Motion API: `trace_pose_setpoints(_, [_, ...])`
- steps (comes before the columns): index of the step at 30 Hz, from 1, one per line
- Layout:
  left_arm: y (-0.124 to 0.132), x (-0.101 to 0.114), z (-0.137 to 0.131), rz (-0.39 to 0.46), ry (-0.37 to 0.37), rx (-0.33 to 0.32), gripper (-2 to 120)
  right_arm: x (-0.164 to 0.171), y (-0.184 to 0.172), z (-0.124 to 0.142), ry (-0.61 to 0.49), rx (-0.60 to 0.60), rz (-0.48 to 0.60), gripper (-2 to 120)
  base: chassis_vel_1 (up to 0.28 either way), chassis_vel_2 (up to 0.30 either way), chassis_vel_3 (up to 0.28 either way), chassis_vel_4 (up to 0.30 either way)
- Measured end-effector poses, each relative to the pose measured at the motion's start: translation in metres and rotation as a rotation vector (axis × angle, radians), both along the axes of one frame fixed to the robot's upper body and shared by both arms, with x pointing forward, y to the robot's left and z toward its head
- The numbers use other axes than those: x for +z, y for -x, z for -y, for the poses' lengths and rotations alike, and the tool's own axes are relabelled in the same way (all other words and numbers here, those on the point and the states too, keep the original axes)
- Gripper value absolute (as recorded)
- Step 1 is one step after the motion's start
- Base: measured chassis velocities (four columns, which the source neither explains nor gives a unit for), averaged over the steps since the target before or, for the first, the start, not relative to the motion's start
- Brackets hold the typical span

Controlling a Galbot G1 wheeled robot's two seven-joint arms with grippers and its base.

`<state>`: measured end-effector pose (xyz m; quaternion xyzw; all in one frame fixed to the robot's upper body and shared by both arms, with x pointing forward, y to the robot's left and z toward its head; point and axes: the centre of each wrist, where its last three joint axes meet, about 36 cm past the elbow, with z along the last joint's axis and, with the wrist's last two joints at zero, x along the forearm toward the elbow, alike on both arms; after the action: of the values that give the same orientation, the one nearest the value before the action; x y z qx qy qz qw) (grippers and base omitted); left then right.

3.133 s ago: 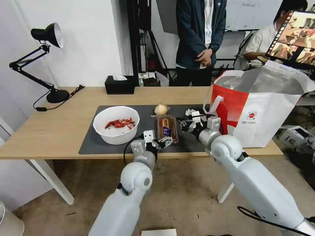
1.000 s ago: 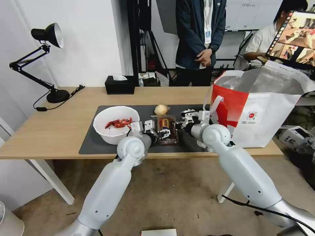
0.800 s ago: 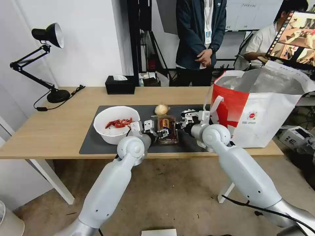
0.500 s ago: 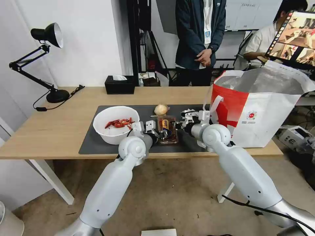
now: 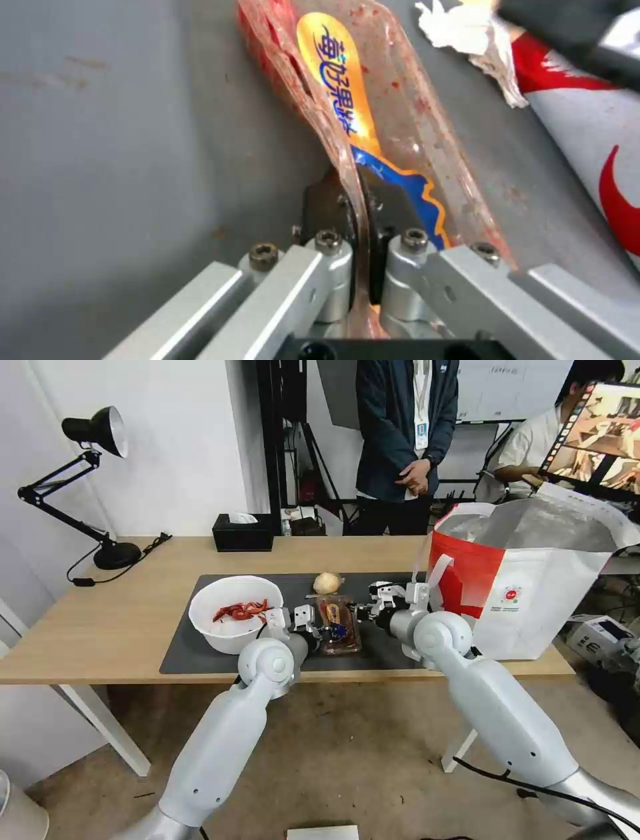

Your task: Pick up the trash from the table and place it into the takeout bag.

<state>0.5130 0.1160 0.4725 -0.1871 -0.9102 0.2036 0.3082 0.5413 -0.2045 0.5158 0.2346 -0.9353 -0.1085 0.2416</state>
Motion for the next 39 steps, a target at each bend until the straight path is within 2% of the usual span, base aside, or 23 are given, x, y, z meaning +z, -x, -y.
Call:
trace_pose_setpoints(5, [0.002,0.001,-0.002,-0.009,0.020,0.001,1,0.015,0.017,0.004,0.002,-0.011,0.035,0,0.000,0.000,0.000,0.000])
trace_pose_setpoints(8, [0.005,0.005,-0.007,-0.027,0.059,0.009,1,0.023,0.041,0.021,0.010,-0.027,0.061,14,0.000,0.000,0.000,0.000])
trace_pose_setpoints(9, [0.005,0.005,-0.007,-0.027,0.059,0.009,1,0.023,0.041,0.021,0.010,-0.027,0.061,14,0.000,0.000,0.000,0.000])
trace_pose_setpoints(10, [0.007,0.007,-0.008,-0.029,0.066,0.011,1,0.021,0.051,0.029,0.017,-0.038,0.060,21,0.000,0.000,0.000,0.000])
trace_pose_setpoints(14, [0.013,0.014,-0.009,-0.029,0.081,0.012,1,0.020,0.079,0.054,0.030,-0.054,0.059,34,0.000,0.000,0.000,0.000])
trace_pose_setpoints(17, [0.017,0.022,-0.009,-0.029,0.096,0.019,1,0.014,0.110,0.074,0.067,-0.035,0.074,47,0.000,0.000,0.000,0.000])
trace_pose_setpoints(18, [0.017,0.022,-0.009,-0.029,0.096,0.019,1,0.014,0.110,0.074,0.067,-0.035,0.074,47,0.000,0.000,0.000,0.000])
trace_pose_setpoints(20, [0.020,0.029,-0.010,-0.027,0.113,0.024,1,0.005,0.130,0.080,0.096,-0.011,0.115,57,0.000,0.000,0.000,0.000])
trace_pose_setpoints(21, [0.020,0.029,-0.010,-0.027,0.113,0.024,1,0.005,0.130,0.080,0.096,-0.011,0.115,57,0.000,0.000,0.000,0.000])
trace_pose_setpoints(24, [0.029,0.035,-0.013,-0.027,0.130,0.029,0,-0.007,0.154,0.081,0.142,0.017,0.186,72,0.000,0.000,0.000,0.000])
trace_pose_setpoints(25, [0.029,0.035,-0.013,-0.027,0.130,0.029,0,-0.007,0.154,0.081,0.142,0.017,0.186,72,0.000,0.000,0.000,0.000])
trace_pose_setpoints(26, [0.034,0.037,-0.016,-0.028,0.140,0.033,0,-0.010,0.161,0.080,0.156,0.023,0.199,78,0.000,0.000,0.000,0.000])
trace_pose_setpoints(32, [0.054,0.049,-0.036,-0.054,0.194,0.093,0,-0.016,0.178,0.073,0.163,0.054,0.226,98,0.000,0.000,0.000,0.000])
trace_pose_setpoints(37, [0.066,0.056,-0.044,-0.042,0.207,0.109,0,-0.020,0.184,0.071,0.163,0.077,0.248,100,0.000,0.000,0.000,0.000])
trace_pose_setpoints(39, [0.075,0.065,-0.048,-0.034,0.235,0.107,0,-0.023,0.190,0.071,0.169,0.091,0.280,100,0.000,0.000,0.000,0.000])
